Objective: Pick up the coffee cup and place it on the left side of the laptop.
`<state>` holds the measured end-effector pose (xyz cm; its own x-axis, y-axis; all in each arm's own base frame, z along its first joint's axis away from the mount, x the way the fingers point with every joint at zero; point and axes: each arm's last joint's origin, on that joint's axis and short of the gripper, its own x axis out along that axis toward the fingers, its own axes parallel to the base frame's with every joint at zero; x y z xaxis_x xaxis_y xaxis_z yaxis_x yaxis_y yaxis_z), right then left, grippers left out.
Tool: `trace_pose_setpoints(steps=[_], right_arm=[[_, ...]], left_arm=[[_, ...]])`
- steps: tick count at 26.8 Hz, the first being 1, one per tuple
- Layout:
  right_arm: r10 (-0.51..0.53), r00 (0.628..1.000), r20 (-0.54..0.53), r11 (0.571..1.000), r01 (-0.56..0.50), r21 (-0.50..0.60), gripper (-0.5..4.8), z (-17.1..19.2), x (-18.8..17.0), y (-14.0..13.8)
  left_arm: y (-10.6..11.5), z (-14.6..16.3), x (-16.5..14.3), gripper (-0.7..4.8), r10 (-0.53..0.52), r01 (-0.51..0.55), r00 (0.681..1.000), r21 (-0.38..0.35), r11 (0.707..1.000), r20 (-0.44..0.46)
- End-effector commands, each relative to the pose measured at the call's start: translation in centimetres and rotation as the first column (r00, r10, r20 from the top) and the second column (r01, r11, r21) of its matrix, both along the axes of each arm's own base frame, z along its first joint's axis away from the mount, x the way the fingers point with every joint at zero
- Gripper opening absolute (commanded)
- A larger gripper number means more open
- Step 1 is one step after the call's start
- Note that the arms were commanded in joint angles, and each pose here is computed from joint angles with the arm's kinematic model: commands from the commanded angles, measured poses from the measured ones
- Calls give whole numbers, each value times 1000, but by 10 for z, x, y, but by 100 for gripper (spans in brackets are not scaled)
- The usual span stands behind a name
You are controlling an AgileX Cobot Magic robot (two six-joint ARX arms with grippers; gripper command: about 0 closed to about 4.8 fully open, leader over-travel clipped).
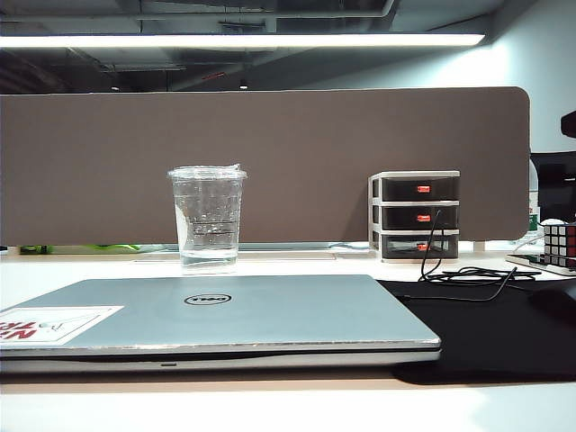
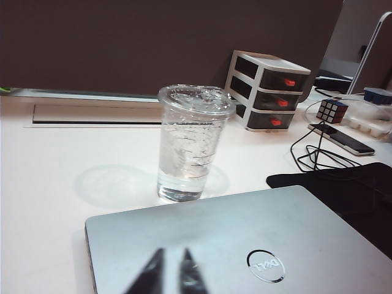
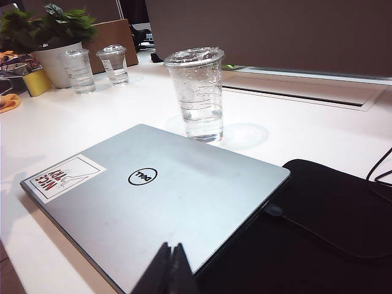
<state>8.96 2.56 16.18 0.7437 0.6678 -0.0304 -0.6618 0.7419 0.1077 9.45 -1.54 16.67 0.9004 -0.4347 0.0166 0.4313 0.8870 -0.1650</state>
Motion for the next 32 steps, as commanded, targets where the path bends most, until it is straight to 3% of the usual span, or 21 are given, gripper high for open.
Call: trace_pose_setpoints(steps=[1,14,20,26,28,32], right_arm=[[7,1000,6,1000,-7,1,-1,-1,0,0],[10,1000,6,1000,-10,1,-1,-1,0,0],[15,1000,6,1000,-15,2,-1,-1,0,0],[18,1000,5,1000,-18,2,-1,-1,0,0],[18,1000,5,1000,-18,2,-1,-1,0,0],[18,1000,-18,1000,-18,0,-1,-3,0,0]], left_arm=[[-1,1,0,67,-25,25,1000,-27,999,-2],[-2,8,-2,67,-72,74,997,-88,993,18],[0,34,-7,68,-5,13,996,-94,995,84],[0,54,0,91,0,8,996,-85,996,88],[0,59,7,135,-3,13,993,-86,996,117],[-1,63,23,321,2,10,990,-87,996,144]])
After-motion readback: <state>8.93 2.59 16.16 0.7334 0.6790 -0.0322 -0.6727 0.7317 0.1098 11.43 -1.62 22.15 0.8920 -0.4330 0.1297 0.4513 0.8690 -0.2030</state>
